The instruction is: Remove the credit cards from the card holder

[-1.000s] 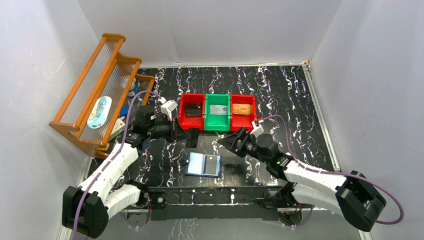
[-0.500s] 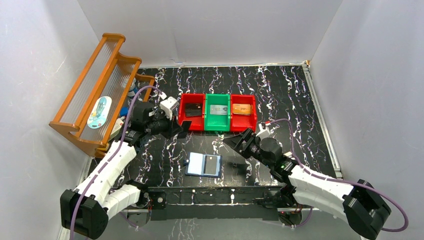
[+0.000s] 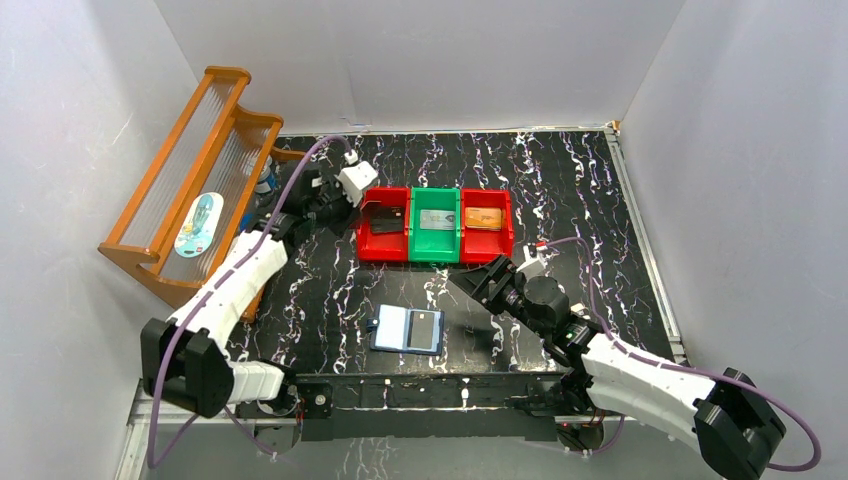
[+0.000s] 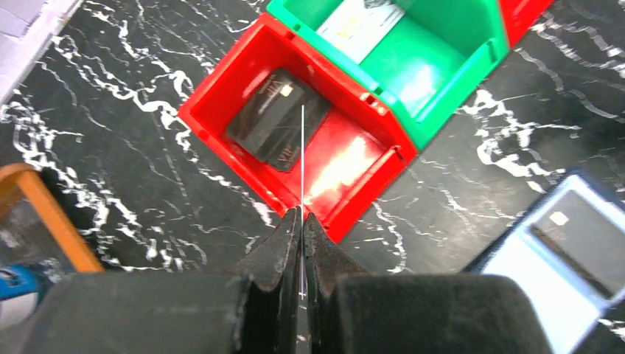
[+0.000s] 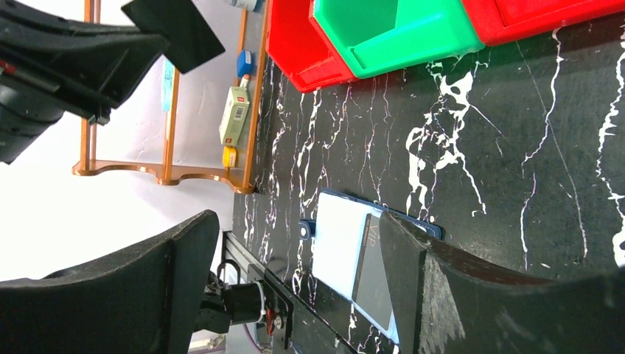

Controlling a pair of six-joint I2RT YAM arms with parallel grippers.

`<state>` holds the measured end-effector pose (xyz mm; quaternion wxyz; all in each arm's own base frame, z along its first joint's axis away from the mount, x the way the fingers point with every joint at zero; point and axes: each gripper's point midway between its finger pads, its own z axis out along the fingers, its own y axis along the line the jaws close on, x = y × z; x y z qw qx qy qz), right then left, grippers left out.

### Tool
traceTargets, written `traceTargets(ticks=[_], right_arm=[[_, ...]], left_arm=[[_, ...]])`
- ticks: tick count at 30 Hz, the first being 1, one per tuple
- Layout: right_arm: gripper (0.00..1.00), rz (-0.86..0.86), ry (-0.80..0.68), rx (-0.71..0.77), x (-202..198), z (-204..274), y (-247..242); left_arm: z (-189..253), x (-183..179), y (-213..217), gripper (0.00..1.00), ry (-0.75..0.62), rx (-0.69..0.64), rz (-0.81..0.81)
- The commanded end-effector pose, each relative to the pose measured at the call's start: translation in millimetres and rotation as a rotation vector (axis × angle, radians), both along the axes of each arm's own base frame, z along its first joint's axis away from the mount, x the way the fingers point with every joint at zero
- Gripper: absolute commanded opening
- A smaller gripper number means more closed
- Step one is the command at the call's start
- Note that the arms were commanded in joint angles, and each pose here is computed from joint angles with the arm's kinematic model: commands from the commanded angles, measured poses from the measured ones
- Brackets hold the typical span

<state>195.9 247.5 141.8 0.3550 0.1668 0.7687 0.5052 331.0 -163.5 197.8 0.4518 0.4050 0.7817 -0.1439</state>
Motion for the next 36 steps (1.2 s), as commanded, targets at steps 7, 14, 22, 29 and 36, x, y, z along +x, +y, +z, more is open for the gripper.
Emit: traceTargets(ticks=[7, 14, 22, 29, 36], right_arm=[[0.88, -0.046, -0.035, -0.011, 8, 6, -6], [0.89, -0.063, -0.031, -0.022, 11, 4, -7], [0.91, -0.083, -0.024, -0.034, 13, 1, -11], [0.92, -0.099, -0.023, -0.041, 13, 0, -15], [0.92, -0.117, -0.027, -0.032, 12, 1, -21]], left_arm=[[-1, 70, -1, 0.0, -0.149, 0.202, -0.09], [-19, 83, -26, 0.0, -0.17, 0.223, -0.242], [-47, 100, -43, 0.0, -0.173, 0.355, -0.25], [-65, 109, -47, 0.0, -0.186, 0.456, -0.226], [-84, 115, -44, 0.0, -0.198, 0.53, -0.211]])
